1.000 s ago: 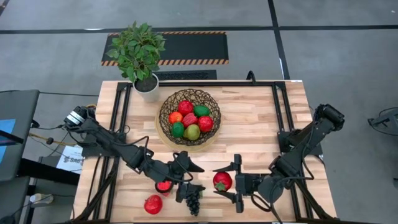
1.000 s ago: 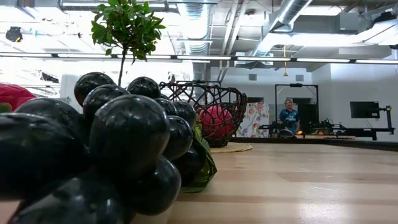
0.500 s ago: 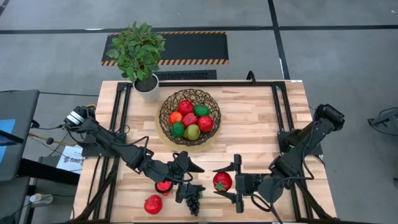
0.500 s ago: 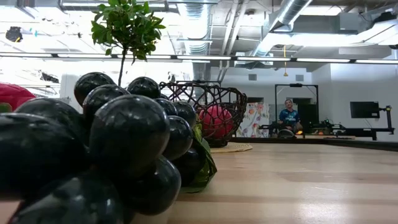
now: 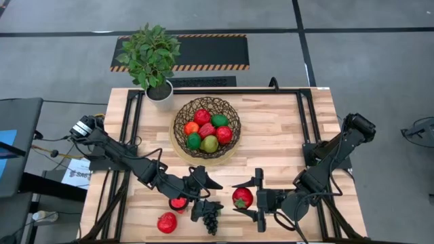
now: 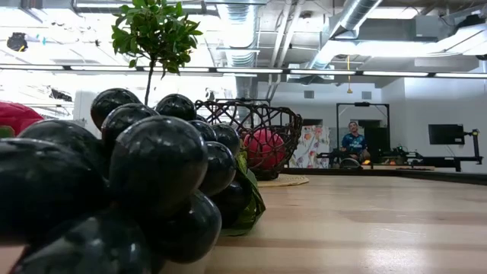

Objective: Build produce basket
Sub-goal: Put the red tomato into the basket

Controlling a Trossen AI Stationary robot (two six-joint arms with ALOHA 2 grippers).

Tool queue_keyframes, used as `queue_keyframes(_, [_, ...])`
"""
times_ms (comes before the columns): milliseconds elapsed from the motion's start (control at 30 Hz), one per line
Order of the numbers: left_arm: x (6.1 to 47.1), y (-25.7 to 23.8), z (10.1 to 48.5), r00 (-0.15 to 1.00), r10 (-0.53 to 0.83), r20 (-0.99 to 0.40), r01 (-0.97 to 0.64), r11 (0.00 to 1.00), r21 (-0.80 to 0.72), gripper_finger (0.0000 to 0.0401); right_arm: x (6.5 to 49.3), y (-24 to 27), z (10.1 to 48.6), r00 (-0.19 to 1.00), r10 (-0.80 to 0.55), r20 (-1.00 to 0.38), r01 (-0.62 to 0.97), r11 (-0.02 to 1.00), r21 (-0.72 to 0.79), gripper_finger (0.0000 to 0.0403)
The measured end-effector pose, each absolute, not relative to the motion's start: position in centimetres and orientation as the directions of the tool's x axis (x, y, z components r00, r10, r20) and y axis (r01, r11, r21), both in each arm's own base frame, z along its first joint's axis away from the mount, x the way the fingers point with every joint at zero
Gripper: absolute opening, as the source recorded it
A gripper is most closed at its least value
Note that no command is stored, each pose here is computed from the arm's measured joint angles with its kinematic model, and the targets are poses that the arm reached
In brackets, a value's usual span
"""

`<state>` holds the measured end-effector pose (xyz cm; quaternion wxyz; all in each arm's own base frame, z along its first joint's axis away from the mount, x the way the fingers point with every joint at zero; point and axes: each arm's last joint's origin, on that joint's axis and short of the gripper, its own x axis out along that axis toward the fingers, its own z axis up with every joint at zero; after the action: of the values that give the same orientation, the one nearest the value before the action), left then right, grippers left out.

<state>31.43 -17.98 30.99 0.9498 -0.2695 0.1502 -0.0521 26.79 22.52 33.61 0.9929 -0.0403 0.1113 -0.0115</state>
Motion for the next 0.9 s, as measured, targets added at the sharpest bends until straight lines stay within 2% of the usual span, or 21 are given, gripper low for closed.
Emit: queue_keyframes(900, [31.43,-17.99,30.99,0.949,-0.182,-0.257,0.017,0.846,-0.533,0.0347,26.79,22.52,33.61,0.975,-0.031,-0.22,0.013,0.996,-0.083,0.0321])
